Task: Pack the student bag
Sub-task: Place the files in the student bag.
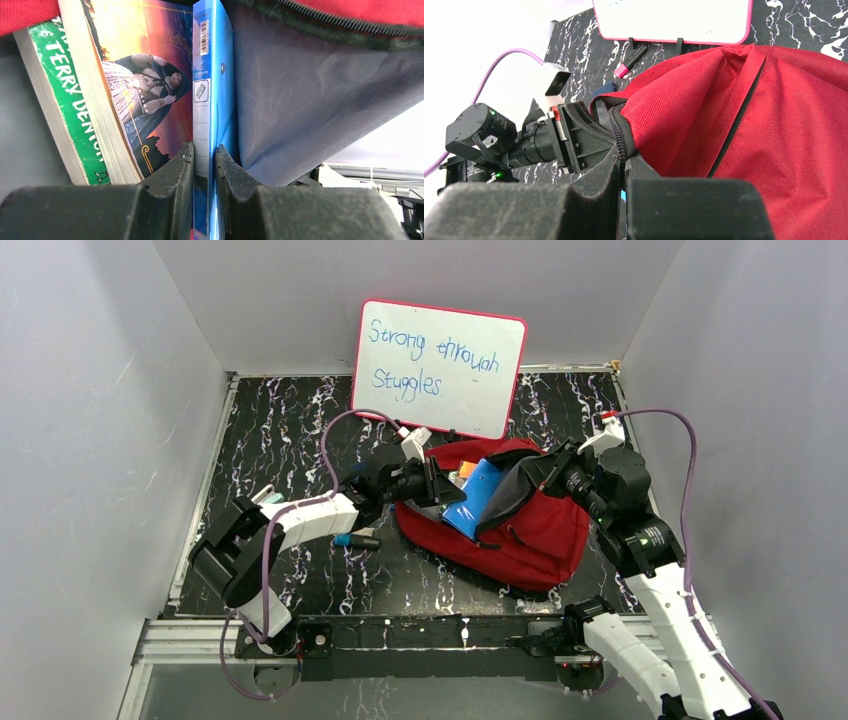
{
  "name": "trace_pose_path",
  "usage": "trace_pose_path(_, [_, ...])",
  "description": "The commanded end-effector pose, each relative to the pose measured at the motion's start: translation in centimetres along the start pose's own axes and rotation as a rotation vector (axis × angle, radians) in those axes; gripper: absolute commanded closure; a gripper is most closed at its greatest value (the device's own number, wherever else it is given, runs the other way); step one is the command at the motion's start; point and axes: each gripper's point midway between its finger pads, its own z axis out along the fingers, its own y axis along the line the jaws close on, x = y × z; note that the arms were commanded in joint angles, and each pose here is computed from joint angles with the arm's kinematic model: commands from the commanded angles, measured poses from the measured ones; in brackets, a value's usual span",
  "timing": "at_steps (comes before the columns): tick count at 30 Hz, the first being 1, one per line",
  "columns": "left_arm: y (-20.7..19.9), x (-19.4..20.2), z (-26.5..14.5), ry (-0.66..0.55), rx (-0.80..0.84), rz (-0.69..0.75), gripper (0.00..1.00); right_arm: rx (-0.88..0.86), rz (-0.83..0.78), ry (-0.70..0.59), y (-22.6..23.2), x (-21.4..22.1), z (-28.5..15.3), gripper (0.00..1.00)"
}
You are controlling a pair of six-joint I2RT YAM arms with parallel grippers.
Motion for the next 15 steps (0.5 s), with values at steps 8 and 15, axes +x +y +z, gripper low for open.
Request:
trace_pose_path(8, [-1.9,4.8,2.5,0.138,0.078,0.046,0.87,-0.045,-0.012,-0.057,1.3,-1.8,0.1,0.98])
trace_pose_path(15, [-1.2,3.4,1.7,0.099,-0.015,0.110,0.46,-0.041,-0.017,-0.071,1.4,-2.2,-0.1,0.98])
